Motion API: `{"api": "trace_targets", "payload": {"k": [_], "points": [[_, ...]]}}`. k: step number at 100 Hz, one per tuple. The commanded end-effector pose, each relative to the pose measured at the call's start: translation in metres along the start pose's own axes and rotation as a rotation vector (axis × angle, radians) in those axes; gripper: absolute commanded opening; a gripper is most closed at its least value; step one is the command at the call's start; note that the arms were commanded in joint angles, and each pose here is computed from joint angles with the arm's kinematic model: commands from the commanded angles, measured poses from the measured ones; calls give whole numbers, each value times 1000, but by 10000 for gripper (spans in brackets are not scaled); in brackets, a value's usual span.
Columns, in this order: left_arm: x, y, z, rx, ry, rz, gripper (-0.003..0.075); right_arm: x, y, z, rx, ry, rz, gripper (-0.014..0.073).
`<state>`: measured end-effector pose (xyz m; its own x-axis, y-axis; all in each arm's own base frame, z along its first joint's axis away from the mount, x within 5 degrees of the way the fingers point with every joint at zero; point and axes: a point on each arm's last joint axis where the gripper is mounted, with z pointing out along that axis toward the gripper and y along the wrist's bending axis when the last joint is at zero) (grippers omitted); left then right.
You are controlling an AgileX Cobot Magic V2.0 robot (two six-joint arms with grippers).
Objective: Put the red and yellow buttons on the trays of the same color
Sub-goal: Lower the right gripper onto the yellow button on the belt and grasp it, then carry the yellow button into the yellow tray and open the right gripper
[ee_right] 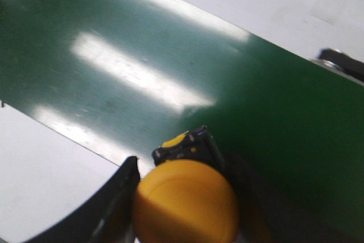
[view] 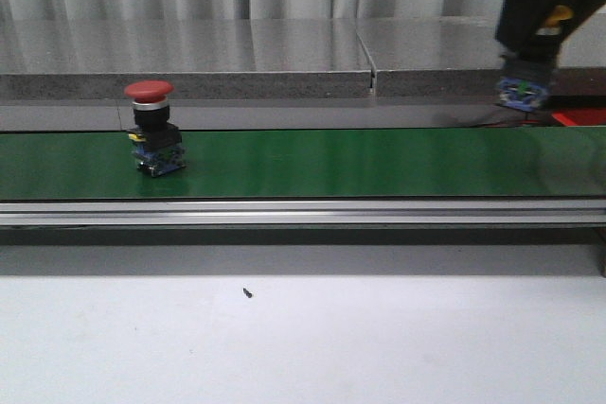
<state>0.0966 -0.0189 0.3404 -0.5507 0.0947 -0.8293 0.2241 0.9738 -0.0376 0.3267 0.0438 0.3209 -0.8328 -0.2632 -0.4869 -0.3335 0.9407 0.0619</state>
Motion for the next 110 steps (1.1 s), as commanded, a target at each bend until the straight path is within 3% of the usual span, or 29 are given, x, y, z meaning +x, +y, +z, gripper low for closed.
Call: {"api": "trace_targets", "payload": {"k": [1,41,67,82,110], "points": [[-12,-1,-5,8,-86,-8,-19,4,-21,-35,75,-127,73,204],[-12,-1,-5,8,-86,-8,-19,63,-130,-67,302,-158,463,204],[-12,-1,-5,8,-86,-8,-19,93,-175,-79,422,-240,701,204],[-12,-1,-5,8,-86,-8,-19,103,-194,-62,416,-201,797,204],[-12,-1,-5,8,-86,-8,-19,114,-219,-11,362,-93,860,204]]}}
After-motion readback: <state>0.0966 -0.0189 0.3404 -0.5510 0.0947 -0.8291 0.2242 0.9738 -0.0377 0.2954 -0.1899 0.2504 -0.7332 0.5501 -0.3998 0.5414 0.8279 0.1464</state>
